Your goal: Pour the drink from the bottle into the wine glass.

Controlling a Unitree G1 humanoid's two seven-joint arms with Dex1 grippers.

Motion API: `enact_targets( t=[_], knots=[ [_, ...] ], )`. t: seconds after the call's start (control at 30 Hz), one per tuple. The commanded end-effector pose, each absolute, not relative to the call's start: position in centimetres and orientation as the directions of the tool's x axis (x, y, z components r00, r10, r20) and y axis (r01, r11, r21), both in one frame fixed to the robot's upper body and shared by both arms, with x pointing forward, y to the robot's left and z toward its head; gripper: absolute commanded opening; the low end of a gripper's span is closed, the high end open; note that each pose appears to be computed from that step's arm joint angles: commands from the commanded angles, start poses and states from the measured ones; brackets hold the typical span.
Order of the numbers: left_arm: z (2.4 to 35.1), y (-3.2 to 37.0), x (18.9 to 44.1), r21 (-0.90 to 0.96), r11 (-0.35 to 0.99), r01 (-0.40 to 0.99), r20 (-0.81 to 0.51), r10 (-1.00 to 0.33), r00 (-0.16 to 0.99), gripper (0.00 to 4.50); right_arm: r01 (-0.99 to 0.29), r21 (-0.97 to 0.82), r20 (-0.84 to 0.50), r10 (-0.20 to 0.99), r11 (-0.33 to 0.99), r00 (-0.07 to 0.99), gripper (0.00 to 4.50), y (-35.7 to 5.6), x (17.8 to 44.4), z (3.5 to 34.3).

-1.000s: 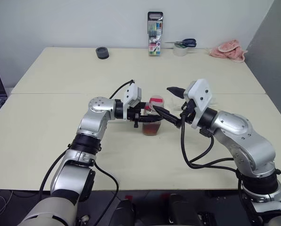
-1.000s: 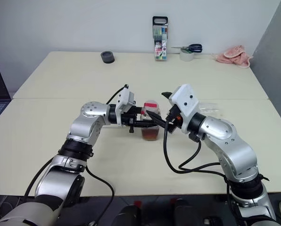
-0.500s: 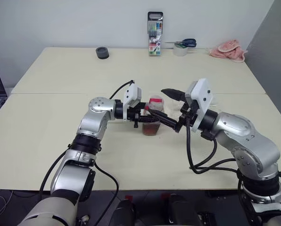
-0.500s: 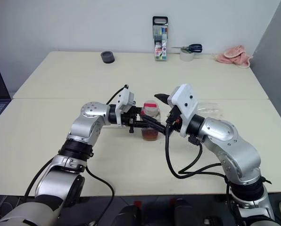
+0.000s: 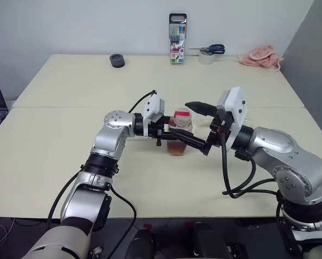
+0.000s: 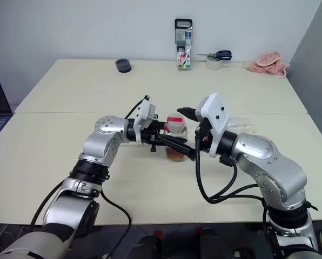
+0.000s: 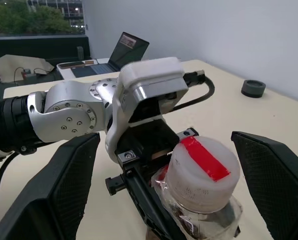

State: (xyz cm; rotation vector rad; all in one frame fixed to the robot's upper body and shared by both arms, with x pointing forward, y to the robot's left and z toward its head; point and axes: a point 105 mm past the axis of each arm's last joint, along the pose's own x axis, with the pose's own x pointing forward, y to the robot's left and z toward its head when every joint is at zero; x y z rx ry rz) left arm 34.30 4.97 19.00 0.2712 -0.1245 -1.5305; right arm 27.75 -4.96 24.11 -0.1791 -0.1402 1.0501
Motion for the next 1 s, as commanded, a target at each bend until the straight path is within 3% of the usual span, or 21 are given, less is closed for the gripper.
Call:
enact_targets(
  t=[0.03,0.37,0.5,0.67,1.0],
  knots=[
    [21.1,4.3,33.5,0.312,-0.01,0.95,-0.04,-0.999,0.002,1.71,-0.841,-0.237,0.042,0.87,0.487,0.492,4.5,-5.3,27.7,24.9],
    [20.9,4.2,33.3,0.314,-0.023,0.949,-0.054,-0.999,-0.007,1.71,-0.827,-0.234,0.059,0.857,0.511,0.512,4.5,-5.2,28.6,25.2],
    [20.7,4.3,33.2,0.313,-0.023,0.95,-0.059,-0.998,-0.005,1.71,-0.825,-0.234,0.071,0.855,0.514,0.513,3.58,-5.2,28.8,25.4],
    [20.7,4.3,33.2,0.312,-0.021,0.95,-0.063,-0.998,-0.002,1.71,-0.823,-0.248,0.076,0.857,0.512,0.51,1.87,-5.0,28.7,25.6],
    [20.0,4.8,33.1,0.29,-0.005,0.957,-0.074,-0.997,0.017,1.71,-0.711,-0.467,0.105,0.832,0.525,0.545,1.83,-5.5,28.7,26.3]
  ],
)
